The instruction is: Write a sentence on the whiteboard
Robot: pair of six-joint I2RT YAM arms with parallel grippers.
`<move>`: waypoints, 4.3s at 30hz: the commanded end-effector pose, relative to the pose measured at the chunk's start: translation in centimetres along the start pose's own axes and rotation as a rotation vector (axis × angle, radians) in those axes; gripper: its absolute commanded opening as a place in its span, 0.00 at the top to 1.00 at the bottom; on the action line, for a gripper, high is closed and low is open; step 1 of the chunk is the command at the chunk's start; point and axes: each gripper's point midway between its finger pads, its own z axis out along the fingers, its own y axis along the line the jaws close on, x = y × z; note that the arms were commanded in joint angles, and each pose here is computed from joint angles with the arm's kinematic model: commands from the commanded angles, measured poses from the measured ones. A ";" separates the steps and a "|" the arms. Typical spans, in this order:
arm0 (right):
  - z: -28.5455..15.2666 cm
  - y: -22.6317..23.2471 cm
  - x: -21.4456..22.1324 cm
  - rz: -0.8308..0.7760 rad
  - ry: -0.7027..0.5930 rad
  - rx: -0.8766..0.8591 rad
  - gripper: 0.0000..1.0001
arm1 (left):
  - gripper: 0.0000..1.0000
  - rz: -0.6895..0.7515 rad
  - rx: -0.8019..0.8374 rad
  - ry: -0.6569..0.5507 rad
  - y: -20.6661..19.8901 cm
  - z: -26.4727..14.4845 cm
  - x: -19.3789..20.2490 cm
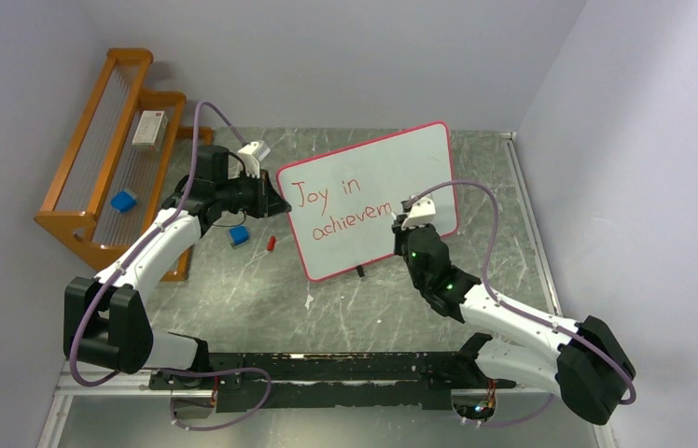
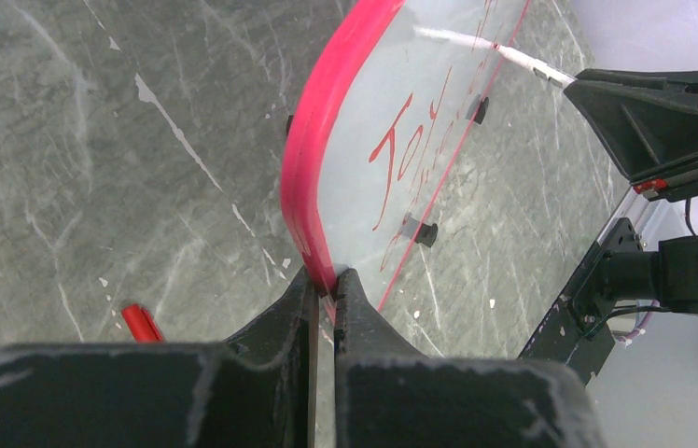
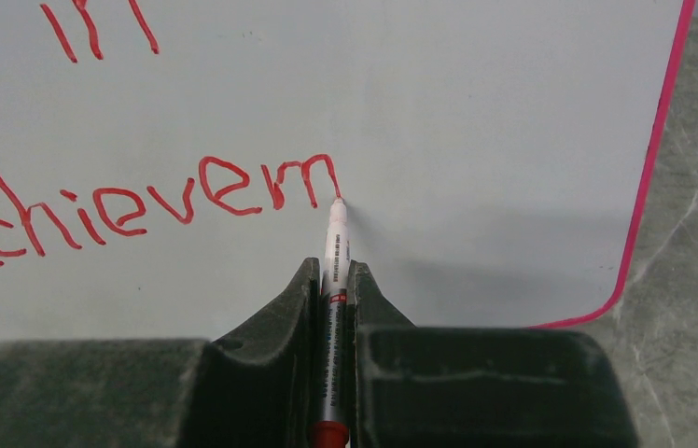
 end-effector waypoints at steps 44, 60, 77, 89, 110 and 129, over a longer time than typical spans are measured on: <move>0.8 -1.1 -1.4 0.036 -0.053 -0.011 1.00 | 0.95 0.035 -0.117 -0.027 2.8 -0.4 -0.6; 1.0 -2.5 -1.4 0.043 -0.052 0.058 1.00 | 0.95 0.036 -0.115 -0.026 2.8 -0.3 -0.6; 1.5 -2.1 -2.8 0.042 -0.097 0.049 1.00 | 0.95 0.037 -0.114 -0.025 2.7 -0.3 -0.6; 1.5 -1.2 -3.3 0.041 -0.112 -0.009 1.00 | 0.95 0.035 -0.114 -0.025 2.7 -0.3 -0.6; 0.8 -1.1 -0.3 0.046 0.001 -0.023 1.00 | 0.95 0.035 -0.117 -0.028 2.8 -0.4 -0.7; 0.6 -2.5 1.0 0.033 0.036 0.053 1.00 | 0.95 0.037 -0.116 -0.027 2.7 -0.4 -0.7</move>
